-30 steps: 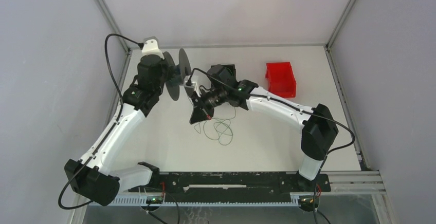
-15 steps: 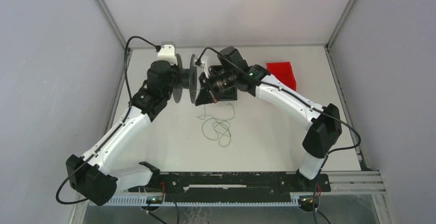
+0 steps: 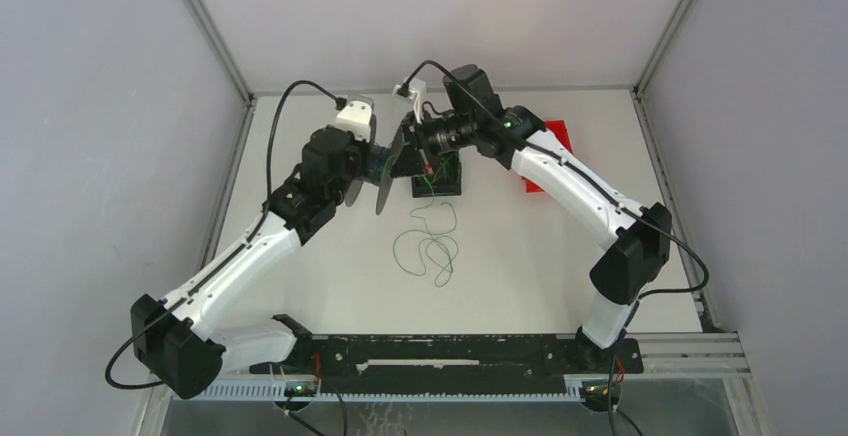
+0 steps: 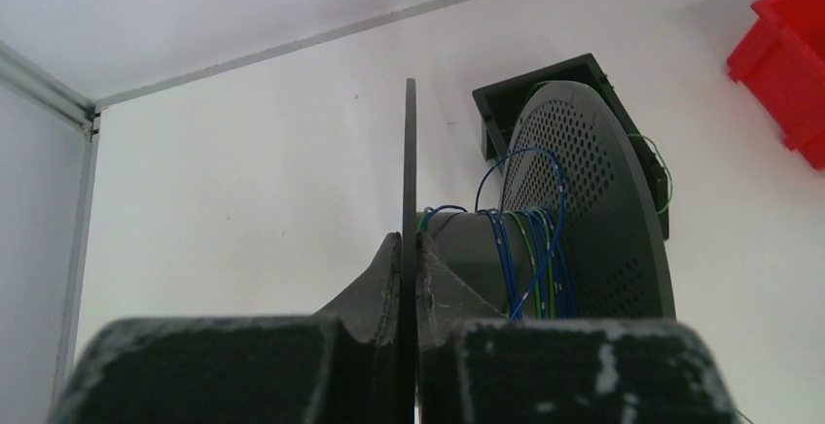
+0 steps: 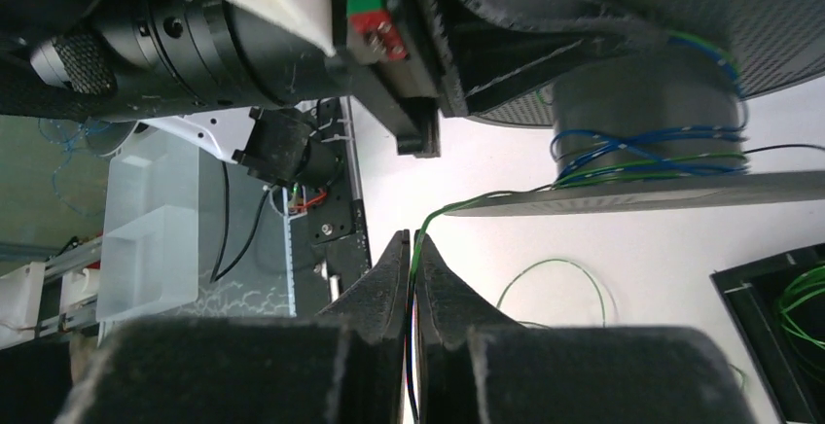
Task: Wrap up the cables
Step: Wrap the cable around the cable reel.
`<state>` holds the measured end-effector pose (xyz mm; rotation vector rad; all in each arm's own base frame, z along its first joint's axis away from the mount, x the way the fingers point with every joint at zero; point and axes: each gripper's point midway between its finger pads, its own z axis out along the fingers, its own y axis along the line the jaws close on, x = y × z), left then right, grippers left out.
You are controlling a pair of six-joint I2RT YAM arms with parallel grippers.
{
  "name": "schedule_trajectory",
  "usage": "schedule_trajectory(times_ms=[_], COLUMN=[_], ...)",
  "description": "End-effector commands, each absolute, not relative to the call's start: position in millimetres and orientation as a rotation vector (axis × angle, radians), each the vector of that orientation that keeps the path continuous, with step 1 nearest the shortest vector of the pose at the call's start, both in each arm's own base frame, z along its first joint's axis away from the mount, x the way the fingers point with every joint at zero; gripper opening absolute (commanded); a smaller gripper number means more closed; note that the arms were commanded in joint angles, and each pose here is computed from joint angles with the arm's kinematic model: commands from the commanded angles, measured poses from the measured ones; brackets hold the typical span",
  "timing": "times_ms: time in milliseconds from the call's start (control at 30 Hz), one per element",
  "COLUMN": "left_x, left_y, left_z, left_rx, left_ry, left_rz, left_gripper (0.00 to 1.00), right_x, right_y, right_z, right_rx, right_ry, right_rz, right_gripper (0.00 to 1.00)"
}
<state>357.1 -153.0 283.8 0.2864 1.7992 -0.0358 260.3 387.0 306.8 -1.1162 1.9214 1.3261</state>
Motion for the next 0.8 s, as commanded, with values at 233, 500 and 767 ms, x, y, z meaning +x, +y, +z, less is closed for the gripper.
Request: schedule_trajectory(times_ms=[233, 500, 767], left_x=[346.9, 338.4, 330.2], left_y=[-178.9, -188.5, -200.5], left_z=[305.9, 304.9, 309.5], left_rx=[0.438, 0.494, 0.528], left_ry=[1.682, 1.681, 1.679], left_rz=[-0.147, -0.211, -0.298], left_gripper=[0.0, 0.0, 0.0], right_x=[294.7, 331.1, 369.2], right_y=[360.1, 335.7, 316.4], right_z=[337.4, 327.9, 311.3], right_rx=[-1.036, -0.965, -0.909], right_ry=[1.866, 1.897, 1.927], right_rz=[1.255, 1.175, 1.068], right_gripper=[0.09, 0.06, 0.05])
